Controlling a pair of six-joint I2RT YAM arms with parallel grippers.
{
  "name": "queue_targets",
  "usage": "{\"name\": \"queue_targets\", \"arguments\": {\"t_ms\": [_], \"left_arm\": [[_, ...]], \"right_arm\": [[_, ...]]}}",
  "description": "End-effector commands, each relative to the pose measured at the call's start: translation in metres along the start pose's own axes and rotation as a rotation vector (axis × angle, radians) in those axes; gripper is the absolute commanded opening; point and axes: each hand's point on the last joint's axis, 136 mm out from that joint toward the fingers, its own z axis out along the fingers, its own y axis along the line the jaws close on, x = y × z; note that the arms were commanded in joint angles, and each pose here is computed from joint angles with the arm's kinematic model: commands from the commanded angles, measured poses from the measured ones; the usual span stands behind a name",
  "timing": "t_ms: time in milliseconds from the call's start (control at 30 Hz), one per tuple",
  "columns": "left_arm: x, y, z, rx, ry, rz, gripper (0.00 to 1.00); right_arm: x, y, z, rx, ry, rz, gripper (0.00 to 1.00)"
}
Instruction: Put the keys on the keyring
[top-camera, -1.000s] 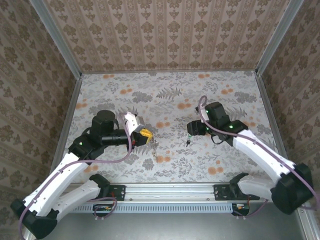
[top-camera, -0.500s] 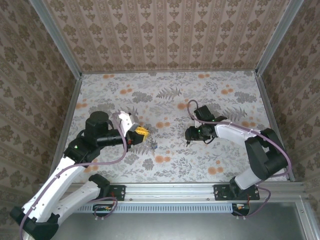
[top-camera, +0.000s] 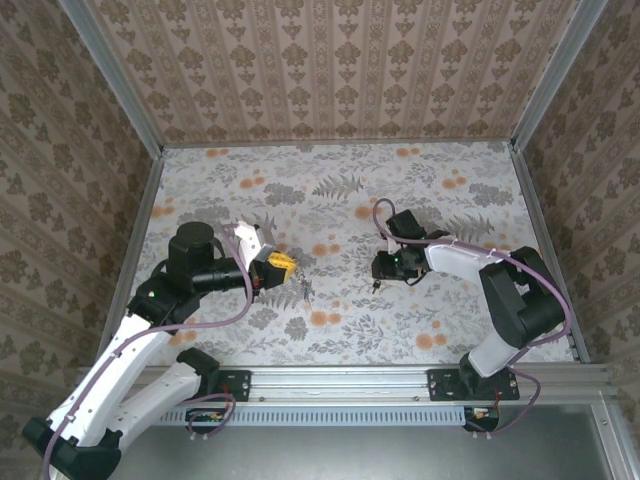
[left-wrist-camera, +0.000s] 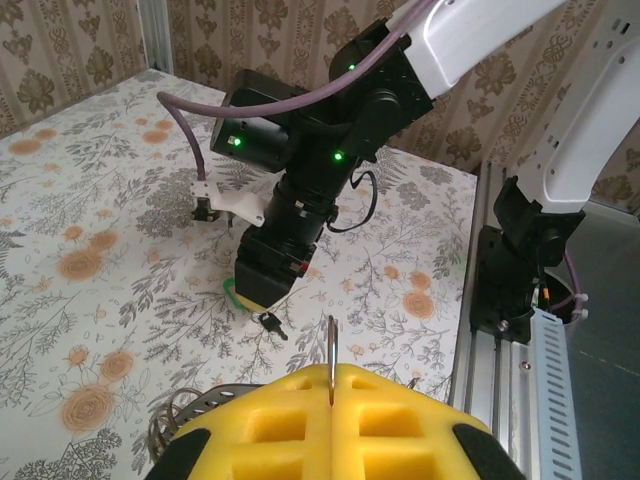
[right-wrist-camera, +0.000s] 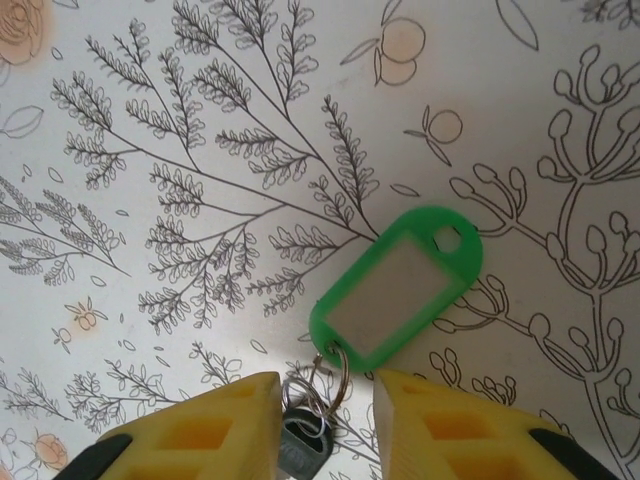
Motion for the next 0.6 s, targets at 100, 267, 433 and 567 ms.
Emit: {"name": "queue_targets", "arguments": {"t_ms": [100, 267, 433, 567], "left_arm": [[-0.0101, -0.0049, -0.003, 0.023, -0.043, 0.013, 0.0], [-0.0097, -0.0051, -0.0027, 0.026, -0.043, 0.011, 0.0], [-0.0101, -0.0055, -0.0028, 0.028, -0.045, 0.011, 0.0], [-0.0104, -0.0058, -0.0033, 0.028, -0.047, 0.011, 0.0]], "right_arm": [[-0.0064, 0.0061, 0.0073, -0.029, 0.008, 0.005, 0.28], [-0.0057, 0.0049, 0.008, -0.023, 0.011, 0.003, 0.24], [-0.0075, 0.0056, 0.007, -0.024, 0.008, -0.001, 0.19], [-0.0071, 0.0052, 0.0068, -0.022, 0.009, -0.005, 0.14]]}}
